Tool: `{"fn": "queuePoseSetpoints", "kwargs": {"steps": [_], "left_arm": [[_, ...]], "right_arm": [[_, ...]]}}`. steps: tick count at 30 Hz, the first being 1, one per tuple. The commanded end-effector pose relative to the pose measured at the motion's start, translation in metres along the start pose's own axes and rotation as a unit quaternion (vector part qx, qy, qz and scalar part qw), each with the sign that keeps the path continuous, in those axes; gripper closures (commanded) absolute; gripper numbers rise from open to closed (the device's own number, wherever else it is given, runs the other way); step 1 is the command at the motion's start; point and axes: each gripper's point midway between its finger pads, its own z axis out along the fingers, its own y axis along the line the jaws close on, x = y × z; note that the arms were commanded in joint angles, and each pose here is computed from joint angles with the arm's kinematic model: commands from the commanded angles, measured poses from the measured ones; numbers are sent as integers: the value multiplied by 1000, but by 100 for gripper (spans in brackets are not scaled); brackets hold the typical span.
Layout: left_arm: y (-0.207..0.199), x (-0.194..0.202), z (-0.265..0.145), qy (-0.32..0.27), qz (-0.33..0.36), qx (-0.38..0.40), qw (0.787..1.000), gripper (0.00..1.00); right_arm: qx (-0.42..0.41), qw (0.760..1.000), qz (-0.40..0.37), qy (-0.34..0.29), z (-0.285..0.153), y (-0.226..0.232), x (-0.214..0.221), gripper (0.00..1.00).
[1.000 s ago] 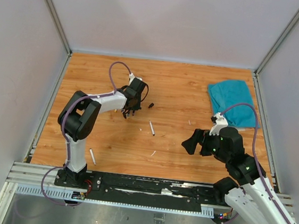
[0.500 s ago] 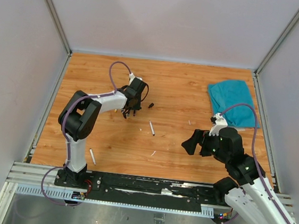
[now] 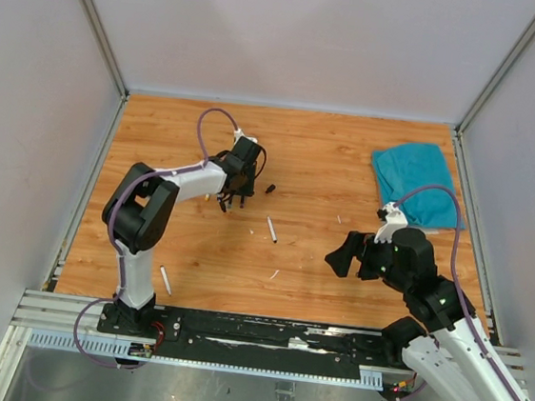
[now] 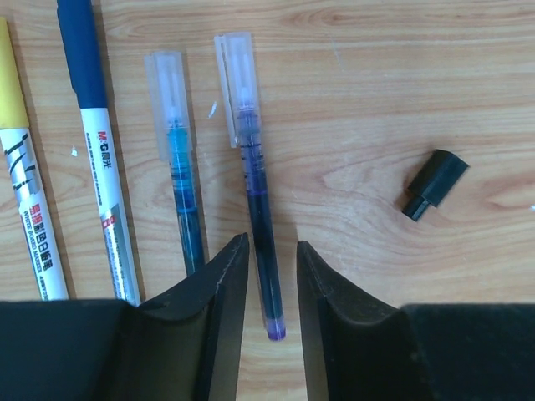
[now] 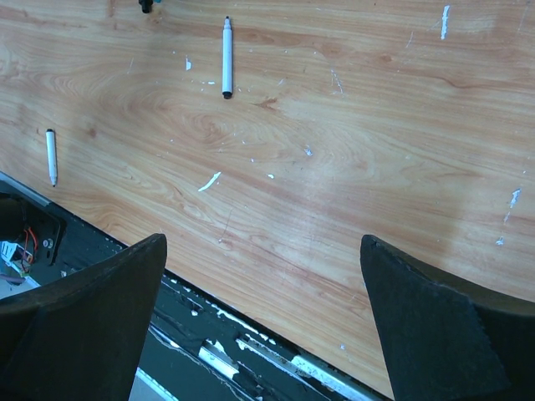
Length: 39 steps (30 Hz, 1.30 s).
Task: Insert the pens into the pen caps
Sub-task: Place the pen at the center of the board, then move the pen cap to the center of the board.
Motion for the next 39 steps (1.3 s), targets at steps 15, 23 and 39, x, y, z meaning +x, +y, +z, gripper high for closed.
{"fn": "queuePoseSetpoints", "kwargs": {"steps": [15, 23, 39], "left_arm": [[1, -71, -144, -146, -24, 93, 985, 61], [35, -8, -159, -131, -74, 75, 986, 61], [55, 26, -102, -96, -121, -7, 988, 56]], "right_arm": [[34, 998, -24, -41, -14, 5, -50, 1], [52, 998, -28, -22, -10, -4, -42, 0], [59, 998, -20, 2, -7, -12, -22, 1]]}}
